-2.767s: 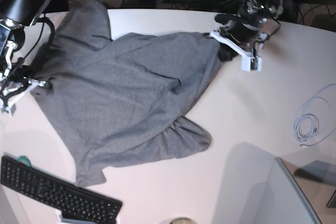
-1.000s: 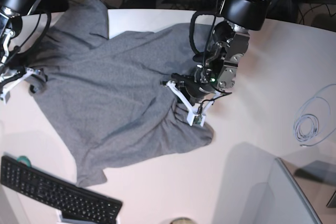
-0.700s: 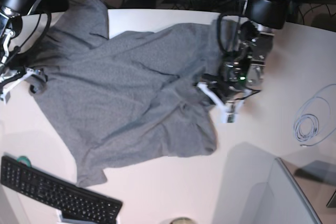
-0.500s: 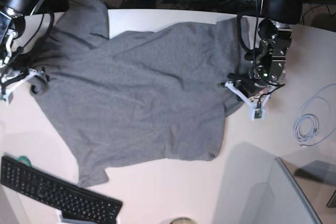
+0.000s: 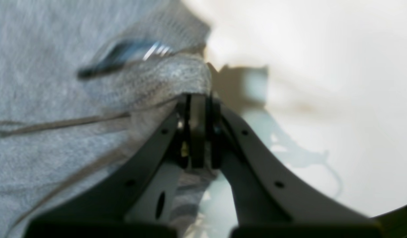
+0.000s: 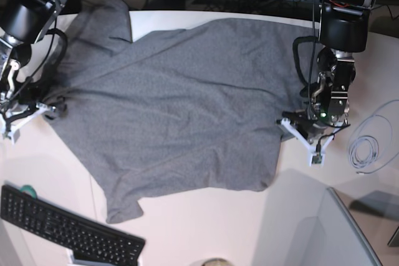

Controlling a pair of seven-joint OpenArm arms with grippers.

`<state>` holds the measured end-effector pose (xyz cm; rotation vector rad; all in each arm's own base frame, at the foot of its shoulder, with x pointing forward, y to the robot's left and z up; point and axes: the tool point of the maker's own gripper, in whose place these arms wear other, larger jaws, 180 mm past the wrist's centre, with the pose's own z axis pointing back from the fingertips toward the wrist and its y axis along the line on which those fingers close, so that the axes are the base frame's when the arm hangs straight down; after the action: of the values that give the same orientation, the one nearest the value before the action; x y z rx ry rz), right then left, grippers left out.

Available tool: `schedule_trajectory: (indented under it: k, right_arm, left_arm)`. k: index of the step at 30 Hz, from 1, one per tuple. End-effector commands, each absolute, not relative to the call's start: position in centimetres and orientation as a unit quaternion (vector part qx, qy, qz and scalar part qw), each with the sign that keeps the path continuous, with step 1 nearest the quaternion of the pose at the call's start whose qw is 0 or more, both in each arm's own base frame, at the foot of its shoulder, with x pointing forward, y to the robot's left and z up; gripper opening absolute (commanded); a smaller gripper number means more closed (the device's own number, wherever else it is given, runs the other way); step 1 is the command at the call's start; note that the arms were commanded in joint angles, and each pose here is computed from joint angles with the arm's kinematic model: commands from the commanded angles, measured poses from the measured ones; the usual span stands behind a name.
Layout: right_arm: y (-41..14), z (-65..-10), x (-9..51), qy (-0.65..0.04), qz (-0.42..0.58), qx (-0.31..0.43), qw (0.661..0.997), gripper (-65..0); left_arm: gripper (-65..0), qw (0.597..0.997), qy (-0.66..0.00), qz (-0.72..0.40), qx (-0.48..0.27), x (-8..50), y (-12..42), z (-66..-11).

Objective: Layout the t-shirt on the table in an organized manner, then fold the t-shirt properly
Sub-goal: 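Release the hem and move the left gripper to the shirt corner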

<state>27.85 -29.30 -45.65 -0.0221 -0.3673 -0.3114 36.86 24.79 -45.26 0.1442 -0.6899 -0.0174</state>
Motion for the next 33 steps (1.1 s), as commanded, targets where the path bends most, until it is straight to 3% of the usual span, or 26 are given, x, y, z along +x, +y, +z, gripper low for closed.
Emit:
schedule_trajectory:
  k: [1,7,10,14,15,17,20,24,27,33]
  right_arm:
    - [-30.7,-44.2,28.9,-0.206,-0.157,-0.024,0.966,-65.0]
    - [-31.6,-44.1,28.2,-0.204,-0.161,-0.033,0.965,-63.5]
    - [-32.2,-43.2,27.9,-0.220,-0.157,-0.048,0.962,-51.6]
    - [-32.0,-40.6,27.8,-0.275,-0.141,-0.072,0.948,-31.1]
    - [-31.8,-39.8,27.7,-0.293,-0.137,-0.079,0.943,-27.8]
    - [-31.2,-38.9,27.3,-0.318,-0.130,-0.087,0.935,-27.0]
    - [-30.5,-38.9,26.5,-0.324,-0.123,-0.088,0.934,-27.0]
    - [-30.0,-39.6,26.2,-0.318,-0.126,-0.081,0.936,-27.0]
    - [-29.9,-39.7,26.1,-0.316,-0.126,-0.080,0.937,-27.0]
    - [-30.0,-39.7,26.1,-0.315,-0.127,-0.080,0.937,-27.0]
  left_arm:
    - [-65.0,0.925,-0.374,-0.011,0.070,38.7,24.6,-42.9]
    - [-65.0,0.914,-0.400,-0.021,0.055,37.9,22.7,-38.6]
    - [-65.0,0.912,-0.408,0.017,0.036,35.3,23.4,-37.4]
    - [-65.0,0.916,-0.397,0.044,-0.023,29.7,24.3,-37.4]
    - [-65.0,0.917,-0.394,0.054,-0.027,28.0,24.9,-37.6]
    - [-65.0,0.924,-0.373,0.075,-0.024,24.6,26.2,-38.5]
    - [-42.8,0.935,-0.344,0.088,-0.014,20.6,27.1,-39.7]
    - [-22.2,0.932,-0.350,0.094,-0.006,17.2,27.6,-40.6]
    - [-17.1,0.929,-0.356,0.099,0.001,15.4,28.0,-41.2]
    - [-16.9,0.939,-0.332,0.088,-0.033,12.8,27.3,-43.9]
